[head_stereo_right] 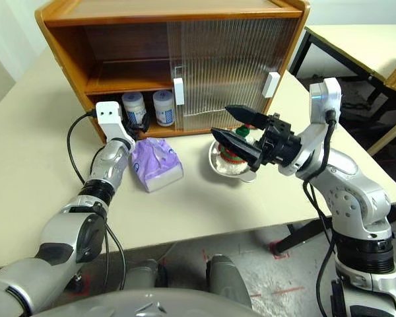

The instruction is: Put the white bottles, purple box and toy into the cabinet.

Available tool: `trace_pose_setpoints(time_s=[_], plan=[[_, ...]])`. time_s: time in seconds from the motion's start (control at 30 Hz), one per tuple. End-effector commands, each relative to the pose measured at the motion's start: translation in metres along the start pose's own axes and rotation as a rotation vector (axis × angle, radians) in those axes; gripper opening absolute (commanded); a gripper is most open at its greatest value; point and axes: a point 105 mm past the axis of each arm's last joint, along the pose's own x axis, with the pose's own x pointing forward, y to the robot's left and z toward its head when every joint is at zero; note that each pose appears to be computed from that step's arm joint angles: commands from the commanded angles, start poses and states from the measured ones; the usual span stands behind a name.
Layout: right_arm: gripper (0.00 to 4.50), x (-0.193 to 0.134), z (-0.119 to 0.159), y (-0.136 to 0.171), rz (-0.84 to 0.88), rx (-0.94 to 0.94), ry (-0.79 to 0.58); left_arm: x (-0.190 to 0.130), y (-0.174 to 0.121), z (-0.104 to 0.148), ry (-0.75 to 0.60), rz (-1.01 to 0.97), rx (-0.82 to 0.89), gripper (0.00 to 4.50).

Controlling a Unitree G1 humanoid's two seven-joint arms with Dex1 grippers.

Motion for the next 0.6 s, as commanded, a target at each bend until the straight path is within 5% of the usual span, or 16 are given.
trace_pose_setpoints(time_s=[0.03,0.6], plan=[[4.50,0.001,0.000,-0.001,0.003,-0.005,-0.010,-0.005,-0.003,-0.001,0.006,-0.023,0.002,4.47],[4.50,0.003,-0.002,-0.001,0.021,0.001,-0.008,-0.039,-0.006,0.028,0.010,-0.291,-0.075,4.47]])
